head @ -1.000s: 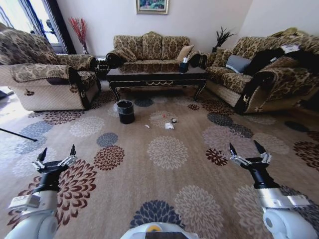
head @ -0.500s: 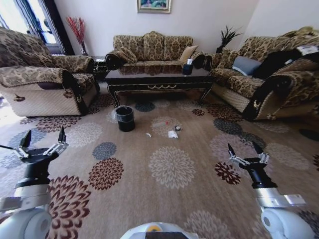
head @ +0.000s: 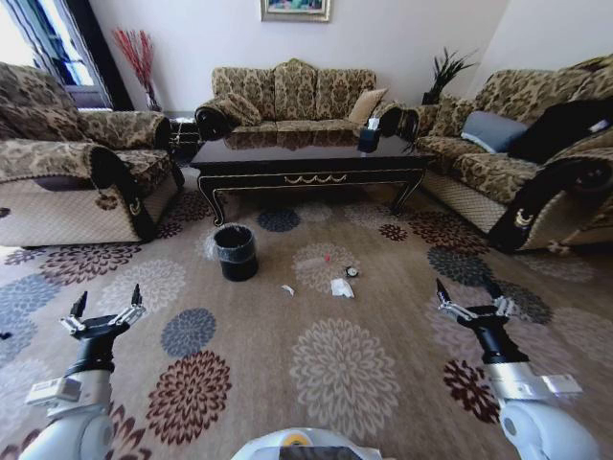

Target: Move to the front of the table and pick up the trash from the floor, then place it into the trash bin.

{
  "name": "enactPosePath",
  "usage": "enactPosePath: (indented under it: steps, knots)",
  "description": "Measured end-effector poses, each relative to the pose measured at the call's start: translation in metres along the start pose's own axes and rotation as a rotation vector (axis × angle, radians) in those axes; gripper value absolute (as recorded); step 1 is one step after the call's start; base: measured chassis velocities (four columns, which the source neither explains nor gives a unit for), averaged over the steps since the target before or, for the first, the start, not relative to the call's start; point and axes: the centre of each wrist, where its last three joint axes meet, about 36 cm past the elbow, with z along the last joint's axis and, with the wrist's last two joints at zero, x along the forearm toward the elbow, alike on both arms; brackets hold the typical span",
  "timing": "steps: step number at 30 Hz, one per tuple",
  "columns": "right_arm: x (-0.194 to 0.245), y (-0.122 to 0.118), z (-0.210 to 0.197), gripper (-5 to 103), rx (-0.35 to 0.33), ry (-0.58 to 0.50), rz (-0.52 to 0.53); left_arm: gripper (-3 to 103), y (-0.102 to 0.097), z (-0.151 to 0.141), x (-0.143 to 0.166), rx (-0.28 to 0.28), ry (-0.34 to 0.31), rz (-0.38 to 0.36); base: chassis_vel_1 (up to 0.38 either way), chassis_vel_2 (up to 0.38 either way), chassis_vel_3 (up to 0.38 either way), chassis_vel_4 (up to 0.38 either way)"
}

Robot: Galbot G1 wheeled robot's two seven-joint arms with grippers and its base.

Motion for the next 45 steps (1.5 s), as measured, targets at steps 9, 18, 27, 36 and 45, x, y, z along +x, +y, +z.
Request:
enactPosePath:
  steps: [9,18,27,36,45]
  knots:
    - [0.0,0.0,0.002,100,0.007,-0.015,-0.005,100,0.001,-0.007,0.002,-0.003,-0.015,0.005,-0.361,0.351,0.368,-0.346]
    - [0.002,0.001,0.002,100,0.012,-0.023,-0.016,100,0.0,-0.008,0.004,-0.002,-0.02,0.007,-0.336,0.343,0.341,-0.342]
    - [0.002,0.002,0.001,100,0.01,-0.032,-0.026,100,0.001,-0.007,0.005,-0.004,-0.019,0.006,-0.156,0.161,0.147,-0.14]
    - [0.002,0.003,0.003,100,0.009,-0.051,-0.037,100,0.006,0.008,0.004,-0.008,0.016,-0.011,0.024,-0.031,-0.036,0.025]
    - [0.002,0.005,0.005,100,0.006,-0.053,-0.038,100,0.007,-0.008,-0.029,0.209,0.135,-0.071,0.0,0.0,0.0,0.0]
